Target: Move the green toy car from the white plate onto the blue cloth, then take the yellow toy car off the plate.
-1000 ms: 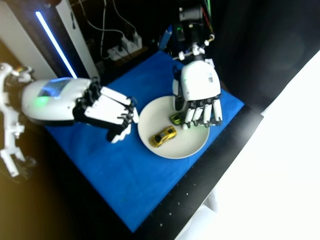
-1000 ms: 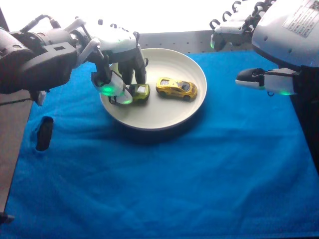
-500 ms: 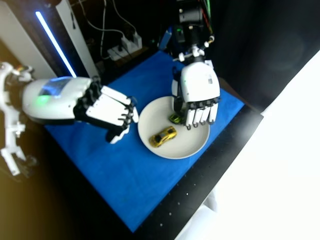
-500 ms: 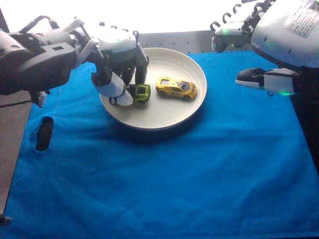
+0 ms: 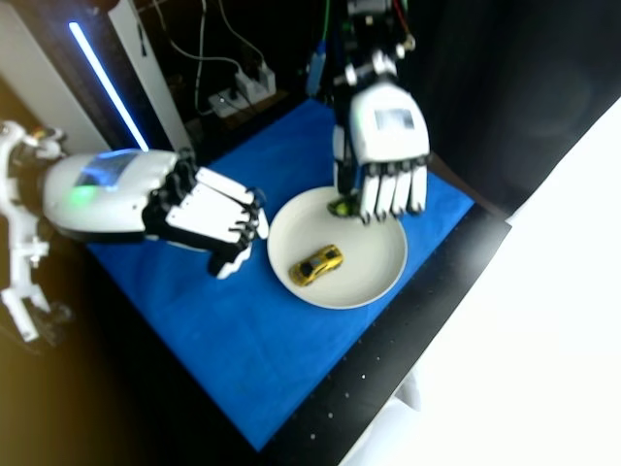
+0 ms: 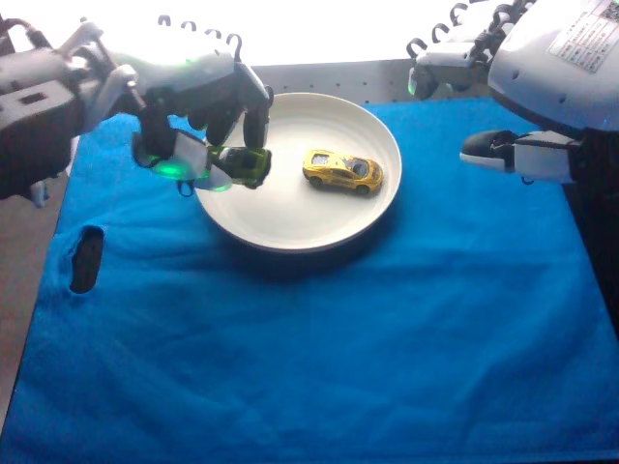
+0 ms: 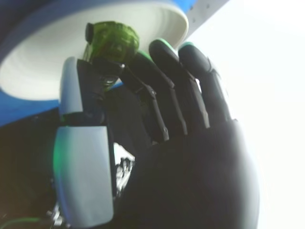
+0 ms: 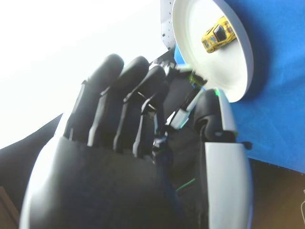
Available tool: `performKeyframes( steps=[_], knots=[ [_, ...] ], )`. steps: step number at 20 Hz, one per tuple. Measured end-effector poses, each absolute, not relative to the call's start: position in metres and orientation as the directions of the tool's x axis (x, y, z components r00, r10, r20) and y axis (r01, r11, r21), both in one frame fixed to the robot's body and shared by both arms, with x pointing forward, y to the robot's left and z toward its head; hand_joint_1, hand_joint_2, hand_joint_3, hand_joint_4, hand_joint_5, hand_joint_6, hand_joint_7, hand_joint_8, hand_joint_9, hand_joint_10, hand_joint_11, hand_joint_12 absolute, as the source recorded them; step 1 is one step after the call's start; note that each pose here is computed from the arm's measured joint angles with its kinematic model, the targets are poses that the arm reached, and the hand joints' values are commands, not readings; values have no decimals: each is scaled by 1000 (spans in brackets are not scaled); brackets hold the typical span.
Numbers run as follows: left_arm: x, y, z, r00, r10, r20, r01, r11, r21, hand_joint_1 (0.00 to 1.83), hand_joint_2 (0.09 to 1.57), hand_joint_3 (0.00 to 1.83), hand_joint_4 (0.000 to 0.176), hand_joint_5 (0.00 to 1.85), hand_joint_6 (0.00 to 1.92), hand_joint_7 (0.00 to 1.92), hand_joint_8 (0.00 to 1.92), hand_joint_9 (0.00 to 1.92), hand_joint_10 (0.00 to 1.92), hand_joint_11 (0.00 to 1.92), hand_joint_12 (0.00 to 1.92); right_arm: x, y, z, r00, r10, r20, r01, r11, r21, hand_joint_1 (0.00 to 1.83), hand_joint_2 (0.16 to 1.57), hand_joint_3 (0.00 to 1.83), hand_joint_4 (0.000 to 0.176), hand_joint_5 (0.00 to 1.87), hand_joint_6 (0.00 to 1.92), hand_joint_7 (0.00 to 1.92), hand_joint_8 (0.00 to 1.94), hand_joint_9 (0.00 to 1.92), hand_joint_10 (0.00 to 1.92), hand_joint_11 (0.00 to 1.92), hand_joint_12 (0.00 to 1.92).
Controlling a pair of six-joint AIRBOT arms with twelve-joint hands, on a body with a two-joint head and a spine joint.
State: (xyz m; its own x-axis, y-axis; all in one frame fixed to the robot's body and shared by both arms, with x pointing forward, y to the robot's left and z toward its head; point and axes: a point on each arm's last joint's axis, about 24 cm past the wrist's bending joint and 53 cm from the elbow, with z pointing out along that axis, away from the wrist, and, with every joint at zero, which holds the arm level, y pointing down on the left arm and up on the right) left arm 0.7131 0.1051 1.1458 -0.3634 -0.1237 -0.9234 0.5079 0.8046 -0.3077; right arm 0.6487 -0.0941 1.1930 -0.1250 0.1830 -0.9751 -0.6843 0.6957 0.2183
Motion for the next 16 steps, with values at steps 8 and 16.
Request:
performKeyframes(
  steps=[8, 16],
  knots=[
    [653, 115, 1157, -336, -110, -935, 573, 764, -296, 1231, 1121, 0, 0, 952, 950, 987, 1137, 732, 1328, 329, 1882, 651, -98, 1192, -138, 200, -970, -670, 703, 240, 1041, 1075, 0, 0, 545, 702, 639, 912, 514, 1237, 266, 1702],
    [605, 112, 1136, -387, -61, -920, 608, 733, -304, 1226, 1100, 0, 12, 1011, 892, 1016, 1034, 519, 1303, 222, 1798, 653, -101, 1190, -147, 207, -967, -658, 709, 252, 951, 1099, 0, 0, 591, 474, 706, 476, 507, 989, 198, 1675]
  ],
)
